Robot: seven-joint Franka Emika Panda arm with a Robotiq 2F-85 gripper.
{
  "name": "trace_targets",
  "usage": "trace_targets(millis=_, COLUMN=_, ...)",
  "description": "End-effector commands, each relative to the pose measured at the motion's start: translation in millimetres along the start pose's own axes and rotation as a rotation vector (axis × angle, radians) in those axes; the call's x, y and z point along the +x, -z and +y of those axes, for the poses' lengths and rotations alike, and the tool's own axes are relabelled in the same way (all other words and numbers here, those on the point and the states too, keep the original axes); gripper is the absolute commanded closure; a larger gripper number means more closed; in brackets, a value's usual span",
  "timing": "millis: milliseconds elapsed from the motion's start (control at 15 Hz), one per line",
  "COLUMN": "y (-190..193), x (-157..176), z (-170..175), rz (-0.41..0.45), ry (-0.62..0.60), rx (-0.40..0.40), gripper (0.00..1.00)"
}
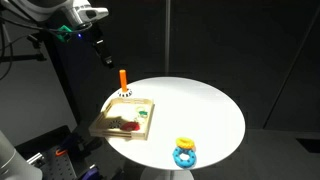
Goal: Remove the clear ring from the box and place it on the table.
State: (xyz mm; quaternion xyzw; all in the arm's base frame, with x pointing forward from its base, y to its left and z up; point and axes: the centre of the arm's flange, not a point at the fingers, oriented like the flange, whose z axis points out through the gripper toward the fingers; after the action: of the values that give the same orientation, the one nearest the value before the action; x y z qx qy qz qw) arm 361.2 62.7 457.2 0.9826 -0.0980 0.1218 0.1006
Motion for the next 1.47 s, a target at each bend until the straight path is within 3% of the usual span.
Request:
trace_targets(millis=0, y=0.0, x=0.0, z=0.0, rz=0.0, ry=0.0, rx=0.0, gripper=0.0)
trace_targets(millis=800, y=-23.0, x=15.6, z=-1.1, rz=-0.044, ry=-0.023, rx=0.039, gripper=0.0)
trace_targets(millis=1400, y=-86.8, x=46.5, z=-2.7, rz=-0.086, ry=-0.117, rx=0.208, gripper=0.0)
